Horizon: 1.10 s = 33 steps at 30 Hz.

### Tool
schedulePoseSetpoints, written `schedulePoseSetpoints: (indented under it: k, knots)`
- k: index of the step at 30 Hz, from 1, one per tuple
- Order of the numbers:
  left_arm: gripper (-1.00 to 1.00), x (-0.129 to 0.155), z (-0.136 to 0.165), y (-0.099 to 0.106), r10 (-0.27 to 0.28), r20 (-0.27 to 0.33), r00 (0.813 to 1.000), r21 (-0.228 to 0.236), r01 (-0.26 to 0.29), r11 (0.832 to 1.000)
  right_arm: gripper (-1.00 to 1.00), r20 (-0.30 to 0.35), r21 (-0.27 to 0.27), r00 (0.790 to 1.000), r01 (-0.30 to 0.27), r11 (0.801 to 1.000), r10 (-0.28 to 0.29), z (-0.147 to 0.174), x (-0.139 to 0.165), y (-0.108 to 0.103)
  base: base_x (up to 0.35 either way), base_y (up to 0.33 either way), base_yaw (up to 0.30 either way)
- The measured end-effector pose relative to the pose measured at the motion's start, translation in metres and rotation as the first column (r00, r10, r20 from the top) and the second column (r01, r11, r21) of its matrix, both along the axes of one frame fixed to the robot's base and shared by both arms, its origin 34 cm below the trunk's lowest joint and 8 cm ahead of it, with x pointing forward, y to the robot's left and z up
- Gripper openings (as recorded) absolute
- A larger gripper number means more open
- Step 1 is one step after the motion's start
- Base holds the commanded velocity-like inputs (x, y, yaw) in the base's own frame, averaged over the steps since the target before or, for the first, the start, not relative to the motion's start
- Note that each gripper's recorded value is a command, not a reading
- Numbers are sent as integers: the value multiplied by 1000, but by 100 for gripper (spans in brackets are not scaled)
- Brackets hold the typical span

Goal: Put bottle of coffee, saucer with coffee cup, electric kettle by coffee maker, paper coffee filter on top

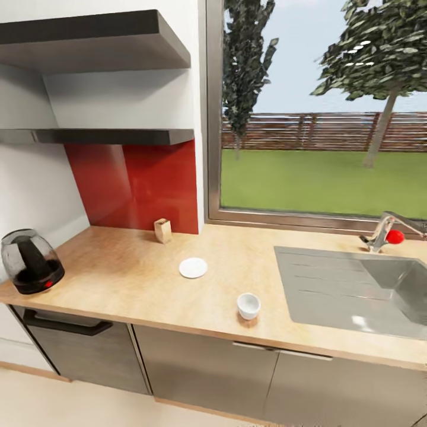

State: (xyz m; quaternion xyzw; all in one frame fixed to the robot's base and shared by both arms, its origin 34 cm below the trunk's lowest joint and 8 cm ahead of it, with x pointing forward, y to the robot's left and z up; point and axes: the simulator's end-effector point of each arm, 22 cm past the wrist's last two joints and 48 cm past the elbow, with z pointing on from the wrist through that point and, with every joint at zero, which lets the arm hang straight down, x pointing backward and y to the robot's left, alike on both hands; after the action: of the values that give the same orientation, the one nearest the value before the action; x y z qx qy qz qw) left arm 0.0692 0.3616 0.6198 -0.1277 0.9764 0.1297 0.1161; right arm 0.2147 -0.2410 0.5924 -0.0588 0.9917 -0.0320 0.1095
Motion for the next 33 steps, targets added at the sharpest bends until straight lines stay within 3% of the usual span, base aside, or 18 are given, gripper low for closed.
schedulePoseSetpoints:
  k: [20,33]
  knots:
    - [100,0,-1,-4,2,0,1000,-5,-2,1000,100,0,0,1000,0,1000,0,0,0,0,-4,337,-266]
    - [100,0,-1,-11,3,2,1000,-14,-3,1000,100,4,3,1000,-6,1000,6,0,2,3,-116,275,-20]
